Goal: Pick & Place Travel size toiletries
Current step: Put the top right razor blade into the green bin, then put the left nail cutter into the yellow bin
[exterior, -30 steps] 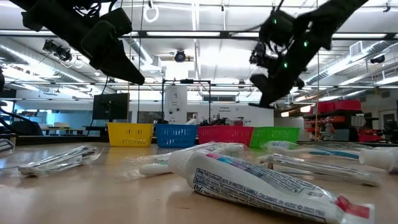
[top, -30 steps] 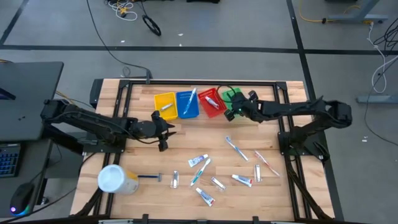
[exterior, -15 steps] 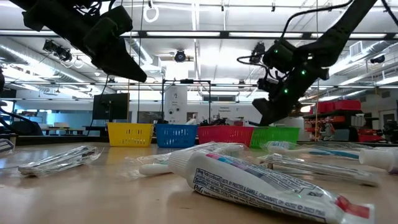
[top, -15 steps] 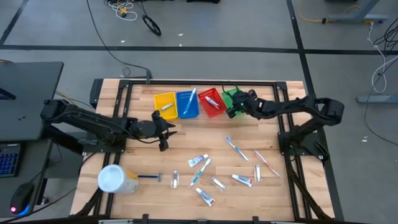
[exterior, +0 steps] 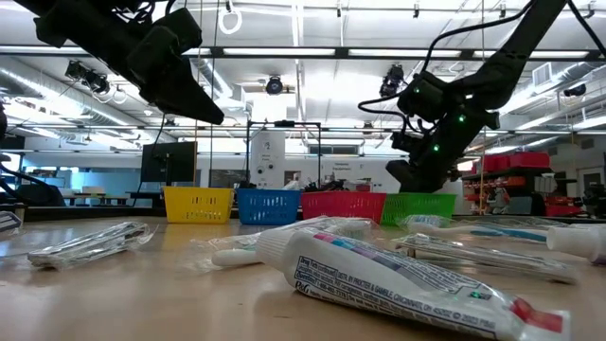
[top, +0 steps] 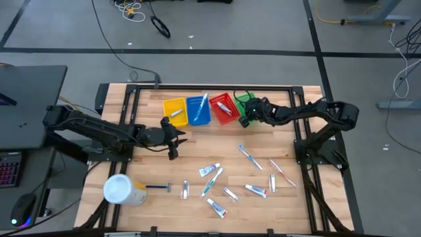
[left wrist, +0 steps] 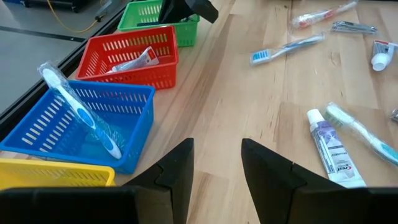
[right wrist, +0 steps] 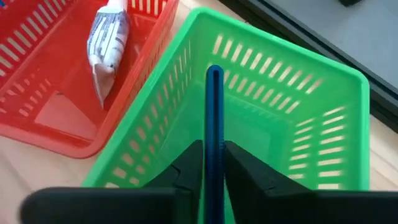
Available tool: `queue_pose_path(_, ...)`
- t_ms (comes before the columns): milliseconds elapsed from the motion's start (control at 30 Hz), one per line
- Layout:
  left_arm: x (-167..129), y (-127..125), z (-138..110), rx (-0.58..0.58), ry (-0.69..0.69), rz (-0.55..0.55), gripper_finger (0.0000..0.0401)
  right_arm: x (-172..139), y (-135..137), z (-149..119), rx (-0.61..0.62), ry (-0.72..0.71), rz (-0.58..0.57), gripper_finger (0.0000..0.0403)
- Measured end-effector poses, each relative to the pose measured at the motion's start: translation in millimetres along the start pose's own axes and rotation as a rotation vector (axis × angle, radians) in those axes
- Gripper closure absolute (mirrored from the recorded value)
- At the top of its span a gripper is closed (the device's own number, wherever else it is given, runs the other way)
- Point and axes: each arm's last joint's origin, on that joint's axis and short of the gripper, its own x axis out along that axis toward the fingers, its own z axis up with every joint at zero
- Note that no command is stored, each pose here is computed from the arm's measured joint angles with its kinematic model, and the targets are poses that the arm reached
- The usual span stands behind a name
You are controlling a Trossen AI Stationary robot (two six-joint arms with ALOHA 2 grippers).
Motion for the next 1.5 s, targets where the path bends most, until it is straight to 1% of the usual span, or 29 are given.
queue_pose_path(133, 0, 0, 0, 0.000, 0.000, 0.000, 0.0259, -1, 0, 2, 0.006, -0.017, 0.003, 0.0278)
queue_pose_path(233, 0, 0, 0, 0.000, 0.000, 0.000, 0.0259, -5, -1, 5, 0.007, -0.036, -0.002, 0.0255)
queue_pose_path(333, 0, 0, 0, 0.000, -0.001, 0.000, 0.0259, -12, -2, 9, 0.009, -0.064, -0.004, 0.0240)
queue_pose_path(433, 0, 0, 0, 0.000, -0.001, 0.000, 0.0259, -24, 1, 16, -0.002, -0.116, 0.015, 0.0232)
queue_pose_path(633, 0, 0, 0, -0.001, -0.001, 0.000, 0.0259, -62, 15, 24, -0.029, -0.219, 0.109, 0.0231)
queue_pose_path(800, 0, 0, 0, -0.020, -0.001, 0.000, 0.0259, -89, 38, 17, -0.082, -0.224, 0.261, 0.0231)
queue_pose_path(933, 0, 0, 0, -0.054, -0.003, -0.001, 0.0259, -101, 57, 4, -0.144, -0.178, 0.359, 0.0231)
queue_pose_path(1000, 0, 0, 0, -0.070, -0.003, 0.000, 0.0259, -106, 66, -4, -0.153, -0.140, 0.392, 0.0231)
queue_pose_path(1100, 2, -1, -1, -0.078, 0.002, 0.001, 0.0259, -112, 73, -16, -0.137, -0.058, 0.416, 0.0231)
queue_pose_path(1200, 3, -1, -3, -0.063, 0.016, 0.010, 0.0259, -116, 76, -29, -0.119, 0.040, 0.412, 0.0231)
queue_pose_path(1333, 6, -2, -5, -0.049, 0.028, 0.014, 0.0259, -117, 82, -42, -0.084, 0.163, 0.437, 0.0231)
queue_pose_path(1500, 6, -2, -4, -0.052, 0.022, 0.012, 0.0259, -113, 98, -54, -0.115, 0.228, 0.500, 0.0231)
